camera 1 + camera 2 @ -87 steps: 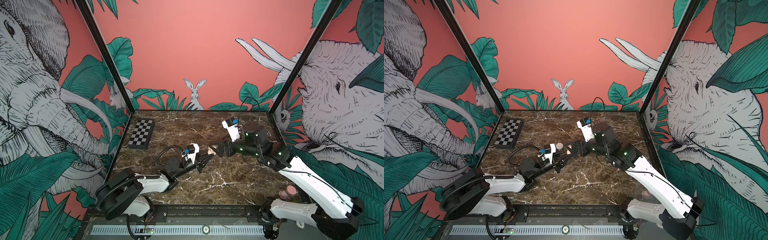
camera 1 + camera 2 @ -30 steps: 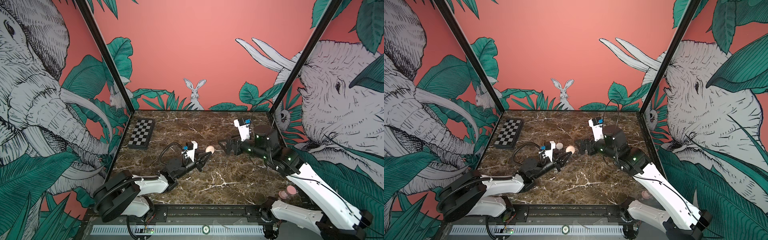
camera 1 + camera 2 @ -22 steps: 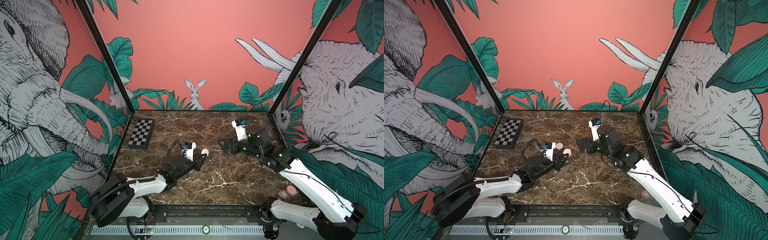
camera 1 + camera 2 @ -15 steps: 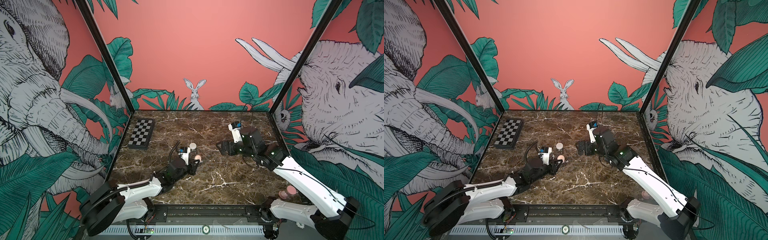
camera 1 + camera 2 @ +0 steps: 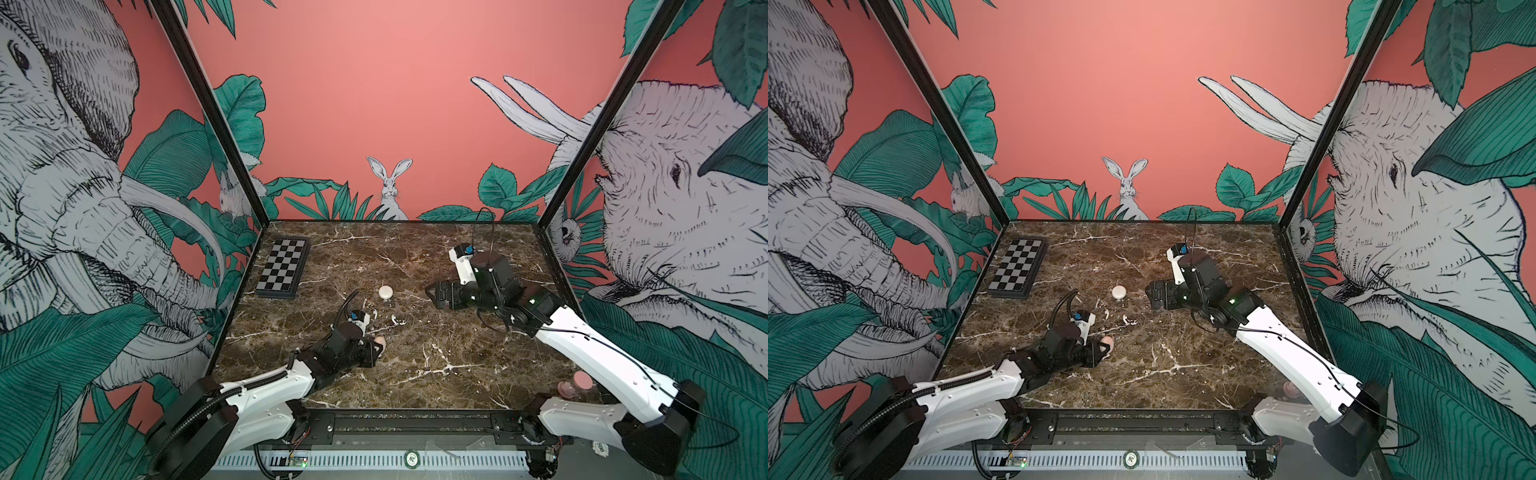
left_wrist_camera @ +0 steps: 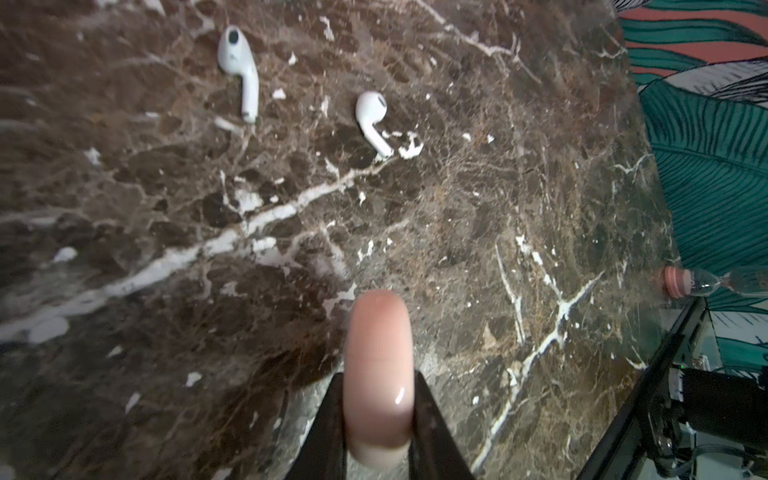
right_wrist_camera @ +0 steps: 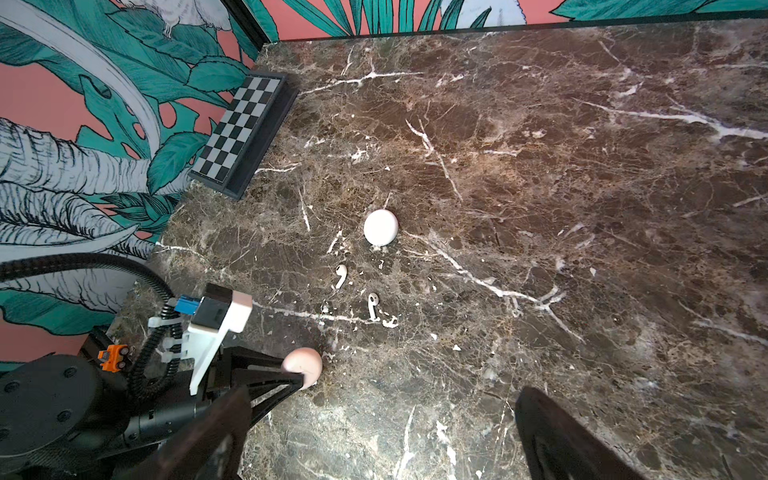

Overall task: Insert the wireless bluetooth earbuds into the charging case
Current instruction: 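Lower the closed pink case onto the table and open the left gripper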

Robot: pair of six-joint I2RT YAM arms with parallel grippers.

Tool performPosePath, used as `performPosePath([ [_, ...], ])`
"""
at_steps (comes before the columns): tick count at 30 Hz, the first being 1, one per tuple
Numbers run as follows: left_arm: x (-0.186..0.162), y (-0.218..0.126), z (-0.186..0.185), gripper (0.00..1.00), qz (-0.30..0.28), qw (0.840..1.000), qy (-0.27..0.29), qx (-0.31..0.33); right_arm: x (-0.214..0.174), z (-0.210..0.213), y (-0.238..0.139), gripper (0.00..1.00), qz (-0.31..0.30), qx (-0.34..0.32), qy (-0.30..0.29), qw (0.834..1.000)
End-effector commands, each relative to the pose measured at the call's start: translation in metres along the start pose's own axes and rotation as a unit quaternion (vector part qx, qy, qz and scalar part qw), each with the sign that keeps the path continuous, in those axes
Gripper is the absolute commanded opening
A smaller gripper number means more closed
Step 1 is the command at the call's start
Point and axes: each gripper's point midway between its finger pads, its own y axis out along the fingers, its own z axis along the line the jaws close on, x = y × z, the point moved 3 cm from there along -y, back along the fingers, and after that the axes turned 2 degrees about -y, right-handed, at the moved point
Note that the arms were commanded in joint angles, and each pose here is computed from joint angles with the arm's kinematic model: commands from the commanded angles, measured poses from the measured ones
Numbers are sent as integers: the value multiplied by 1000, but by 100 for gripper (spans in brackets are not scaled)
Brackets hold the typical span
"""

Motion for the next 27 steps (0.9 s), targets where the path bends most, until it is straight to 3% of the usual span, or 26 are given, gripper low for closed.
performPosePath([
  [1,-15,4,4,0,40,999,-15,-13,3,3,5,98,-11,14,4,1000],
  [11,-19,14,9,0,64,997,-38,-10,-2,2,7,98,-3,16,6,1000],
  [15,-19,11,8,8,71,997,-38,-4,-3,2,9,98,-2,16,5,1000],
  [24,-21,7,10,52,79,996,-39,9,-4,3,8,98,-1,19,4,1000],
  [27,-18,6,9,57,78,996,-31,13,-4,3,8,98,0,20,5,1000],
])
